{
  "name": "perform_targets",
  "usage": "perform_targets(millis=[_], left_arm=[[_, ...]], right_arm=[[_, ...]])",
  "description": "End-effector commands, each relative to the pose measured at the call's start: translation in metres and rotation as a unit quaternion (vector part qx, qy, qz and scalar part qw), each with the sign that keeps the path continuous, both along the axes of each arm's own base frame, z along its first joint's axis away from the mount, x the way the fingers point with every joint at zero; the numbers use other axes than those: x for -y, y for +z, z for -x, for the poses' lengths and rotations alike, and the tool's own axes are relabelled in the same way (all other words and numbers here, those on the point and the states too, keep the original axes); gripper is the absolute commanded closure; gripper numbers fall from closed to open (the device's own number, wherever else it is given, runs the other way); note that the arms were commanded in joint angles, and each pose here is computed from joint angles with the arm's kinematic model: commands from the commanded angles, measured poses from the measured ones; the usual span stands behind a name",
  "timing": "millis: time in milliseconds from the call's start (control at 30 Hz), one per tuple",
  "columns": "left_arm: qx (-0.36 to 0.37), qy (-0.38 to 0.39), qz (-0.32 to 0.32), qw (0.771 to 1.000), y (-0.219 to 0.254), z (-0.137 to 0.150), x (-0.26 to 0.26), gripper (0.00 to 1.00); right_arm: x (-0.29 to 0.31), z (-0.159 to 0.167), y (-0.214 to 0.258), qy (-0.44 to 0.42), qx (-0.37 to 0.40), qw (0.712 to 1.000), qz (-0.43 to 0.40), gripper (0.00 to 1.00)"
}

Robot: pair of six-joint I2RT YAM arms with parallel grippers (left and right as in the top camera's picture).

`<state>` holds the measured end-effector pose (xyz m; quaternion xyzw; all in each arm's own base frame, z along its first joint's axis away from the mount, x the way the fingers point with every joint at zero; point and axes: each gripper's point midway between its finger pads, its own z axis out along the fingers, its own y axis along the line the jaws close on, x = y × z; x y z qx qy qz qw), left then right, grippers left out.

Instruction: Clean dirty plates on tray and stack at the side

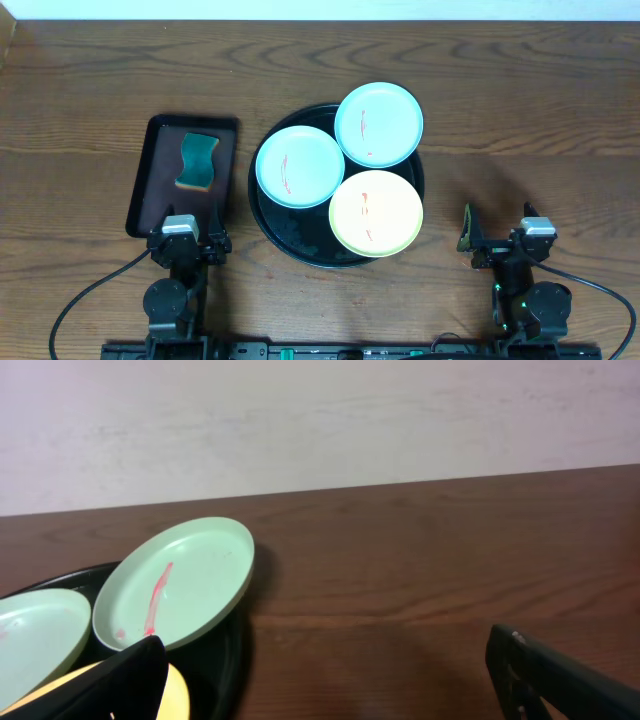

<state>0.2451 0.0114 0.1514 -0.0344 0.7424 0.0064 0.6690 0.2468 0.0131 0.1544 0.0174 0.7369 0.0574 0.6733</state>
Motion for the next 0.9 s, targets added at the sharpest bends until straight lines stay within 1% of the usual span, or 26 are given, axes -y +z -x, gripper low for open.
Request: perform_targets(millis=[0,467,633,733,867], left_arm=[[-0.030,0.006,-0.006,1.000,-0.017,0.001,-0.002,0.25],[-0.024,0.006,-0.006,1.000,-0.014,0.001,-0.002,0.25],[0.007,0.005,-0.004,1.000,0.002,-0.001,-0.001,0.25],[0.012,0.006,0.011,1.000,0.010,-0.001,-0.001,0.25],[0.010,0.007,0.028,1.000,0.025,-0.002,-0.001,0.25]], right_arm=[[0.001,0.000,-0.002,-0.002,-0.003,1.000,-0.006,0.01],[0.001,0.000,0.001,-0.002,0.003,1.000,-0.006,0.01],[0.000,0.000,0.000,0.000,0.000,1.000,-0.017,0.01],[0.000,0.000,0.007,0.000,0.006,0.999,-0.037,0.01],[-0.007,0.002,0.019,0.018,0.015,0.999,-0.041,0.01]])
